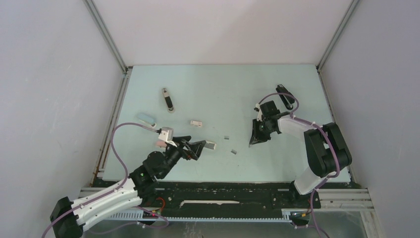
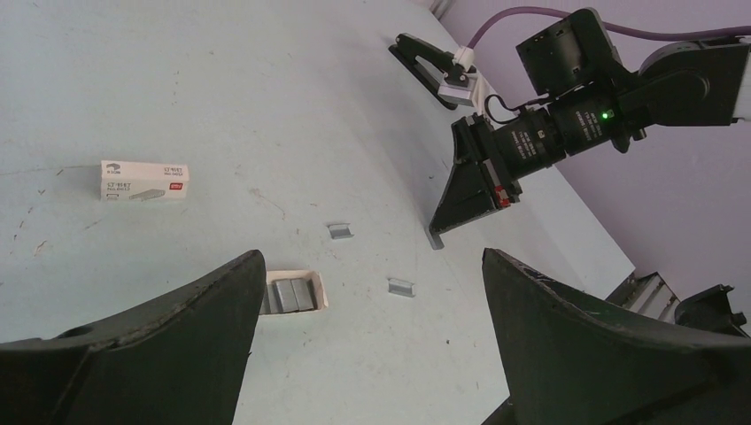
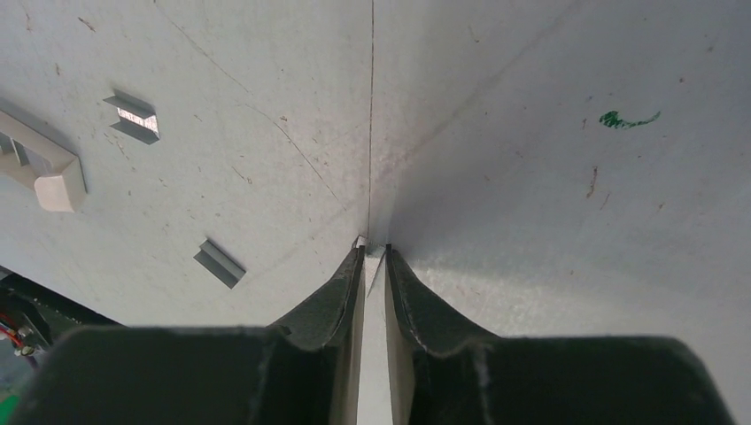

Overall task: Unload the staples from the stapler
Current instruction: Pick up the staple from the center of the board.

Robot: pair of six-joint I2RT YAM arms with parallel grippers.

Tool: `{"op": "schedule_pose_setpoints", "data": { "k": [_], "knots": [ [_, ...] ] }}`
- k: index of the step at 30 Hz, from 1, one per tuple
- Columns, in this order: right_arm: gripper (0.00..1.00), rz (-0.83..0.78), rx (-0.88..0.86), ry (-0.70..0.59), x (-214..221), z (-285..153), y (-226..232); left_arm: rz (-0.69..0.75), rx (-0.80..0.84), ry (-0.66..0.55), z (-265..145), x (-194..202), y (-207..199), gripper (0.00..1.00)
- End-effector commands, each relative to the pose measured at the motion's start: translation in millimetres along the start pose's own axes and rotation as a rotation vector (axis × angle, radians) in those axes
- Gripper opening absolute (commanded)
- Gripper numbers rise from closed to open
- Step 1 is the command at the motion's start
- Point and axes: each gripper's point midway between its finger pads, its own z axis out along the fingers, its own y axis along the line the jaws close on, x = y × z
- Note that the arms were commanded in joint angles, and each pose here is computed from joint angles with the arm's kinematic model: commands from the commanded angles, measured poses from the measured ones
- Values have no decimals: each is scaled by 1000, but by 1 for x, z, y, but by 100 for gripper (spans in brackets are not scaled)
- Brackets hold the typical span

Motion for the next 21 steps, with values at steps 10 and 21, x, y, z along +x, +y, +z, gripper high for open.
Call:
{"op": "schedule_pose_setpoints", "data": {
  "k": [10,21],
  "knots": [
    [11,-1,-13,38,5,7,0,-25,2,-3,-2,4,2,97],
    [0,-43,-271,-1,-10,-19,27,-128,168,-10,3,-1,-35,100]
  ]
}}
